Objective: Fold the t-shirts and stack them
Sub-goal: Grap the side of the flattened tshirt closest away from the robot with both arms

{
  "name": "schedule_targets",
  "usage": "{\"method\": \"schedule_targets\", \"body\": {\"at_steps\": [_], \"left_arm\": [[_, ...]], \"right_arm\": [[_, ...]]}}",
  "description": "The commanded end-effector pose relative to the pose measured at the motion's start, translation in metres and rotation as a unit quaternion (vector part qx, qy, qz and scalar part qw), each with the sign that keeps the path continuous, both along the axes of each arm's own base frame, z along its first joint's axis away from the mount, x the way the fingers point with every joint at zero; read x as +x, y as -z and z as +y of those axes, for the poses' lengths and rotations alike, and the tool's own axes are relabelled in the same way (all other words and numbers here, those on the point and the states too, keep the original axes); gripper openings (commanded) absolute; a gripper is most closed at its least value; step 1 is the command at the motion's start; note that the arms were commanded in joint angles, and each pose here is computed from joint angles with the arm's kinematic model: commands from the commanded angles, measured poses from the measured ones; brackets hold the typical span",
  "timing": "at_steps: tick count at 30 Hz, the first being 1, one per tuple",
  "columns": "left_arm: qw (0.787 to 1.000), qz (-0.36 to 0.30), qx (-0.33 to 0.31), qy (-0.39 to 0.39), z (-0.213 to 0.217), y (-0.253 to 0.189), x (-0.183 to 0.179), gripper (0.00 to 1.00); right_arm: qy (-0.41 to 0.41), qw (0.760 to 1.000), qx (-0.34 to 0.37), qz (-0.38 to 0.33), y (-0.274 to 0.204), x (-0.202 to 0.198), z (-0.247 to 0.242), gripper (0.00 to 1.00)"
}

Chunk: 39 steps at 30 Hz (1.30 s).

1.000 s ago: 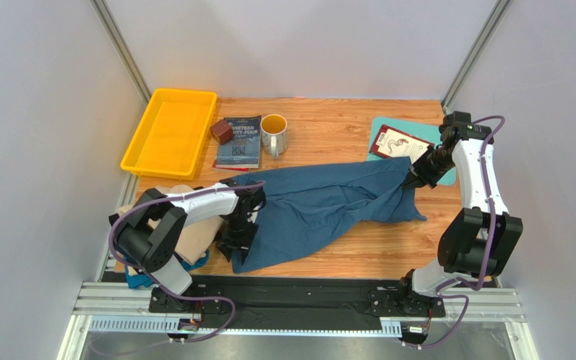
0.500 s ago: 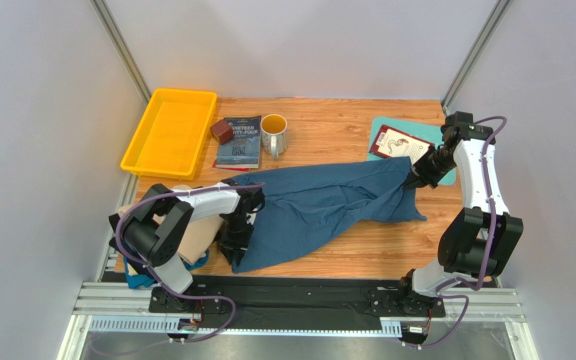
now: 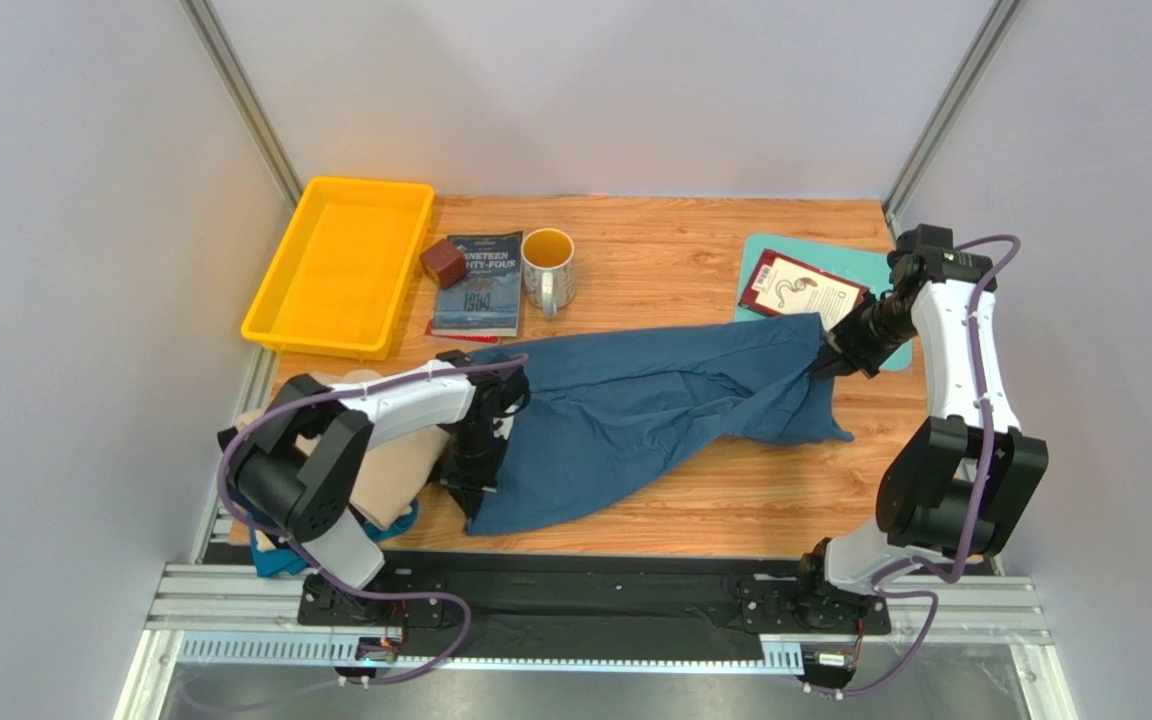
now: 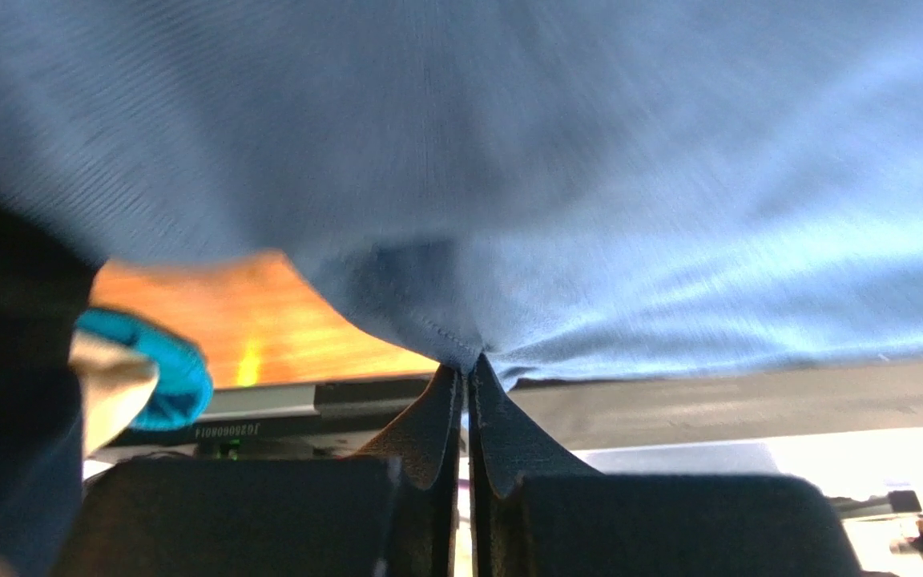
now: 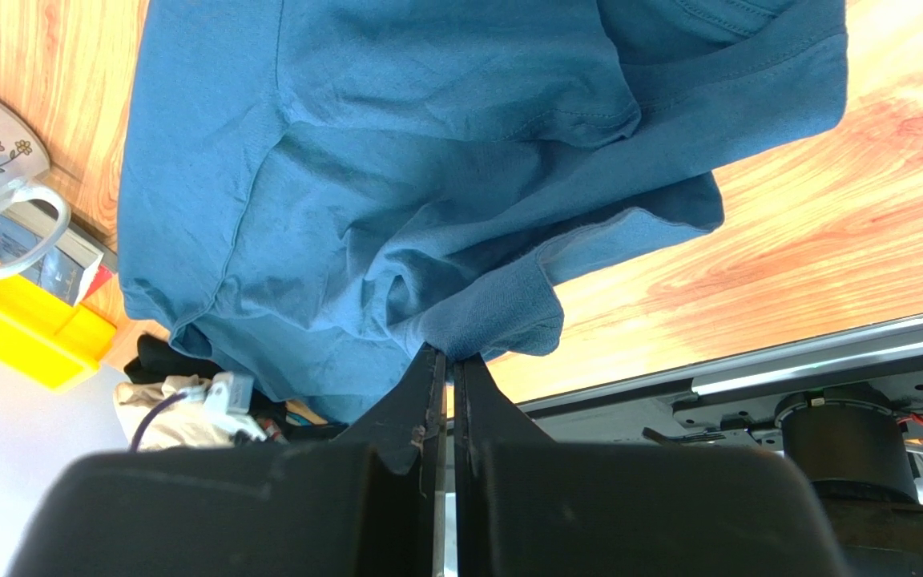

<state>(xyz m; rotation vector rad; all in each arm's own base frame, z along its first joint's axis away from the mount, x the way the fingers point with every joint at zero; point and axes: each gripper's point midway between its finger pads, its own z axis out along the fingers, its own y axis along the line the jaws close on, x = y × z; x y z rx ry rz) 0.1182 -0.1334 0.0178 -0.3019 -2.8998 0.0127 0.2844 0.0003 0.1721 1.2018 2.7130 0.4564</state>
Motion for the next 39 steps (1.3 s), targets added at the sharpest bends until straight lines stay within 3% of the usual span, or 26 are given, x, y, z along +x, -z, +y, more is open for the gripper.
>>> {"method": "schedule_targets", "body": {"at_steps": [1,8,15,22,27,33,39], "left_arm": [[0.998,-0.058,-0.035,0.002,-0.009,-0.039,0.019,0.00],[0.986,-0.153,-0.066,0.002,-0.021,-0.093,0.055,0.00],[0.978,-0.203,-0.042,0.009,-0.013,-0.111,0.076,0.00],[0.972,-0.231,-0.034,-0.011,0.001,-0.113,0.069,0.00],[0.959,-0.281,-0.019,-0.040,0.022,-0.133,0.068,0.00],[0.944,-0.320,-0.028,-0.072,0.034,-0.151,0.076,0.00],[0.950,-0.305,-0.031,-0.065,0.032,-0.146,0.093,0.00]], "right_arm": [[0.008,0.999,-0.010,-0.041,-0.016,-0.002,-0.006,0.00],[0.023,0.998,0.013,-0.055,-0.021,-0.024,0.005,0.00],[0.035,0.995,0.038,-0.086,-0.025,-0.065,0.027,0.00],[0.064,0.987,0.050,-0.139,-0.038,-0.104,0.046,0.00],[0.048,0.988,0.018,-0.145,-0.059,-0.124,0.043,0.00],[0.032,0.989,-0.010,-0.145,-0.076,-0.124,0.035,0.00],[0.013,0.990,-0.038,-0.135,-0.071,-0.094,0.017,0.00]]}}
